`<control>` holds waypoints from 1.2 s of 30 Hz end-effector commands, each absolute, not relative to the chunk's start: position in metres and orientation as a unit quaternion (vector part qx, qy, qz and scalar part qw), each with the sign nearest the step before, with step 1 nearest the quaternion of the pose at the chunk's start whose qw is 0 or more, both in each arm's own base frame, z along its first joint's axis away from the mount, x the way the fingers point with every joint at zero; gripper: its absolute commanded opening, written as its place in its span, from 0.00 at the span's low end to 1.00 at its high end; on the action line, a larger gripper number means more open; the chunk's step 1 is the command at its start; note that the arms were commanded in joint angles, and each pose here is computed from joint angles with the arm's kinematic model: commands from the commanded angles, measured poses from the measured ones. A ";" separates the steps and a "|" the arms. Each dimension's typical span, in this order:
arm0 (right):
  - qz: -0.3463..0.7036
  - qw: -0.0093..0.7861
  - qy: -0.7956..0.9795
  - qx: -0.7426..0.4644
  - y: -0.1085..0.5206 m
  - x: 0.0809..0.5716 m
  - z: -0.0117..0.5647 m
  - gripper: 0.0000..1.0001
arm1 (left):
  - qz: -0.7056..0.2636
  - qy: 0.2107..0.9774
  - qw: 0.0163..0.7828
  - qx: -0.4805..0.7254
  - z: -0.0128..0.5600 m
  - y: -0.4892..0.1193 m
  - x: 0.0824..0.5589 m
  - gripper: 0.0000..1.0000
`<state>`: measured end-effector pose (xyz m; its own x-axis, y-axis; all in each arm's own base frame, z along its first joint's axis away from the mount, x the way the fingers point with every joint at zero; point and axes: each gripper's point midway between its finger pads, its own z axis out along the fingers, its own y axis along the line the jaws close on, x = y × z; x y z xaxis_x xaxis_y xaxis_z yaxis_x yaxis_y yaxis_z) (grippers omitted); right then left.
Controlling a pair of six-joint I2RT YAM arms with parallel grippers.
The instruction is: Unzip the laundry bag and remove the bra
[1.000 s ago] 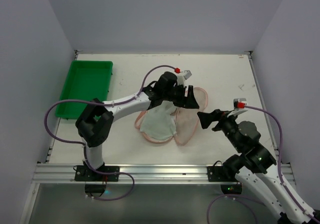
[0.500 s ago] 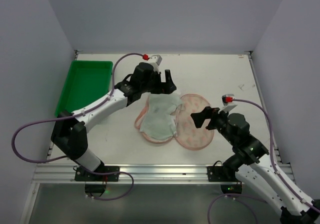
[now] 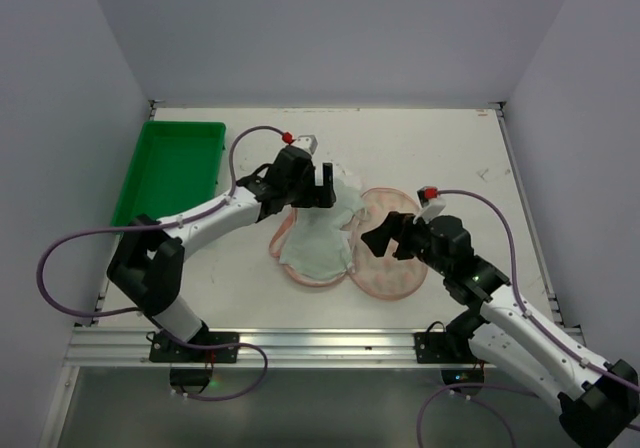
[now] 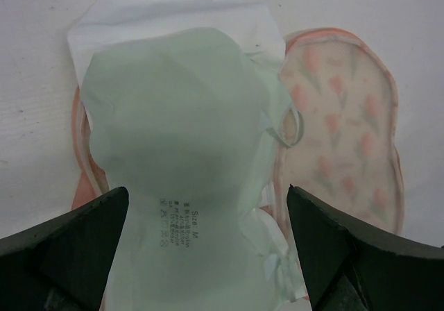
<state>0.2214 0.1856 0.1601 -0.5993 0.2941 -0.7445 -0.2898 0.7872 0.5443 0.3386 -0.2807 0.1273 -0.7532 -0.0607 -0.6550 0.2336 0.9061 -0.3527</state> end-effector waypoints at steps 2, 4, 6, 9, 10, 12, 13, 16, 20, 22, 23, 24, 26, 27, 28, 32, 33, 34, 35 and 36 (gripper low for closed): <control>0.356 0.455 0.816 0.002 0.195 0.224 0.168 0.99 | -0.188 0.908 0.371 0.053 0.128 -0.289 0.349 1.00; 0.356 0.454 0.817 0.002 0.195 0.224 0.165 0.99 | -0.178 0.915 0.358 0.055 0.117 -0.292 0.346 1.00; 0.357 0.453 0.817 0.002 0.196 0.224 0.164 0.99 | -0.166 0.917 0.360 0.052 0.115 -0.293 0.348 1.00; 0.356 0.451 0.818 0.002 0.196 0.225 0.161 0.99 | -0.136 0.921 0.360 0.057 0.103 -0.295 0.348 1.00; 0.356 0.450 0.819 0.000 0.197 0.225 0.160 0.99 | -0.127 0.923 0.358 0.061 0.100 -0.296 0.346 1.00; 0.354 0.449 0.820 0.000 0.196 0.225 0.158 0.99 | -0.111 0.925 0.357 0.062 0.094 -0.297 0.348 1.00; 0.355 0.450 0.820 0.000 0.196 0.225 0.158 0.99 | -0.104 0.926 0.357 0.066 0.093 -0.299 0.346 1.00; 0.355 0.449 0.820 0.001 0.196 0.225 0.156 0.99 | -0.074 0.928 0.358 0.068 0.085 -0.300 0.348 1.00; 0.354 0.448 0.821 -0.001 0.196 0.224 0.153 0.99 | -0.039 0.932 0.352 0.072 0.076 -0.299 0.352 0.97; 0.352 0.449 0.821 0.001 0.195 0.224 0.151 0.99 | -0.024 0.935 0.347 0.075 0.069 -0.297 0.351 0.94; 0.352 0.449 0.821 0.000 0.195 0.224 0.151 0.99 | -0.023 0.935 0.347 0.075 0.068 -0.297 0.350 0.89; 0.353 0.448 0.821 -0.001 0.196 0.224 0.151 0.99 | -0.020 0.935 0.346 0.075 0.067 -0.296 0.350 0.86; 0.353 0.448 0.821 -0.001 0.196 0.224 0.150 0.99 | -0.021 0.935 0.346 0.074 0.067 -0.296 0.350 0.71; 0.352 0.447 0.822 -0.002 0.196 0.224 0.148 0.99 | -0.022 0.935 0.347 0.073 0.068 -0.296 0.350 0.65; 0.352 0.447 0.822 -0.001 0.196 0.224 0.148 0.99 | -0.023 0.935 0.346 0.074 0.068 -0.296 0.349 0.61; 0.352 0.450 0.821 -0.002 0.195 0.224 0.149 0.99 | -0.036 0.934 0.347 0.074 0.077 -0.296 0.345 0.47; 0.351 0.450 0.821 -0.002 0.195 0.223 0.149 0.99 | -0.046 0.932 0.351 0.073 0.085 -0.297 0.344 0.46; 0.351 0.451 0.820 -0.002 0.194 0.223 0.149 0.99 | -0.050 0.932 0.352 0.073 0.088 -0.298 0.343 0.44; 0.351 0.451 0.820 -0.002 0.194 0.223 0.149 0.99 | -0.054 0.931 0.354 0.073 0.092 -0.297 0.342 0.41; 0.351 0.451 0.820 -0.002 0.194 0.223 0.149 0.99 | -0.063 0.928 0.361 0.072 0.102 -0.297 0.341 0.40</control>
